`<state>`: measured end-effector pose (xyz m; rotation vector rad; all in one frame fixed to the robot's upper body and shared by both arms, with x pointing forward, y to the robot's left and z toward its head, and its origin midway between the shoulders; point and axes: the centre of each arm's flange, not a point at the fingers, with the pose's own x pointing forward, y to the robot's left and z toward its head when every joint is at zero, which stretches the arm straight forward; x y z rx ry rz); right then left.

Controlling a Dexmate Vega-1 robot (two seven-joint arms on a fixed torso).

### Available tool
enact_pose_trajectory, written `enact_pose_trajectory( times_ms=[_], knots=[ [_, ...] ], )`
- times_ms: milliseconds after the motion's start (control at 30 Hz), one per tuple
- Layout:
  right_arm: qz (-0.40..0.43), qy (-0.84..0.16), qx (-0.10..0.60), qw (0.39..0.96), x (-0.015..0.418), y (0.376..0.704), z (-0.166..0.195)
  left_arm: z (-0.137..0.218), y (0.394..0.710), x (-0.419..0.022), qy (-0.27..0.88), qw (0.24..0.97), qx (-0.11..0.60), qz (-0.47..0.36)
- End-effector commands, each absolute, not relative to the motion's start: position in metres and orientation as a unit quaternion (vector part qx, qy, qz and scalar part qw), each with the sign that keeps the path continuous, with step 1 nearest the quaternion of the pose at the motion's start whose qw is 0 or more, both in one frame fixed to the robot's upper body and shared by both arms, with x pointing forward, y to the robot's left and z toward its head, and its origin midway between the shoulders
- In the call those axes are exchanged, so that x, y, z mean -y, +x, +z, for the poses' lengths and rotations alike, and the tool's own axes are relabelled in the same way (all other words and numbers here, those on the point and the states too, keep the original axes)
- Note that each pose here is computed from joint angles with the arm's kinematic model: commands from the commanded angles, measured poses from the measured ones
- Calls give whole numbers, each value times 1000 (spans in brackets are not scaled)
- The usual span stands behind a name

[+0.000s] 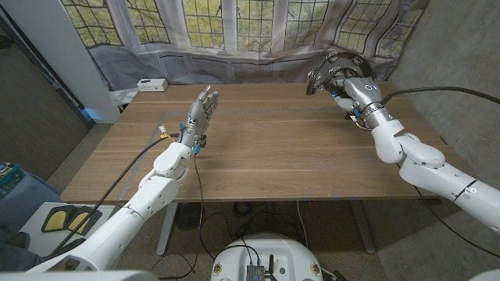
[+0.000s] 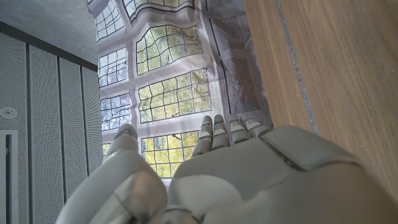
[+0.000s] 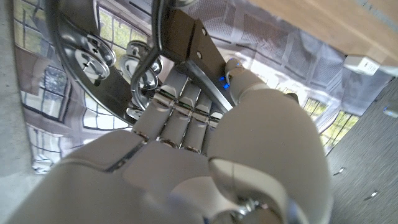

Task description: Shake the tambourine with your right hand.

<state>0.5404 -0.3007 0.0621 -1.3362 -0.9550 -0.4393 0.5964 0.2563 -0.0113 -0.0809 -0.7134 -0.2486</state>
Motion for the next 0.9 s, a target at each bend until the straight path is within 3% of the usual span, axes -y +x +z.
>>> enact_pose_trajectory(
  times_ms=[33, 233, 533, 567, 900],
  knots=[
    [-242, -452, 454, 729, 323, 528, 69, -13, 596, -257, -39, 929, 347, -125],
    [-256, -362, 459, 770, 345, 522, 73, -10, 596, -256, -38, 927, 349, -128],
    [-207, -139, 449, 858, 387, 534, 60, -8, 599, -255, -37, 928, 346, -130],
    [-190, -76, 446, 871, 393, 539, 55, -9, 600, -255, -38, 929, 345, -130],
    [-108, 206, 417, 878, 413, 559, 35, -10, 602, -255, -40, 929, 344, -130]
  ],
)
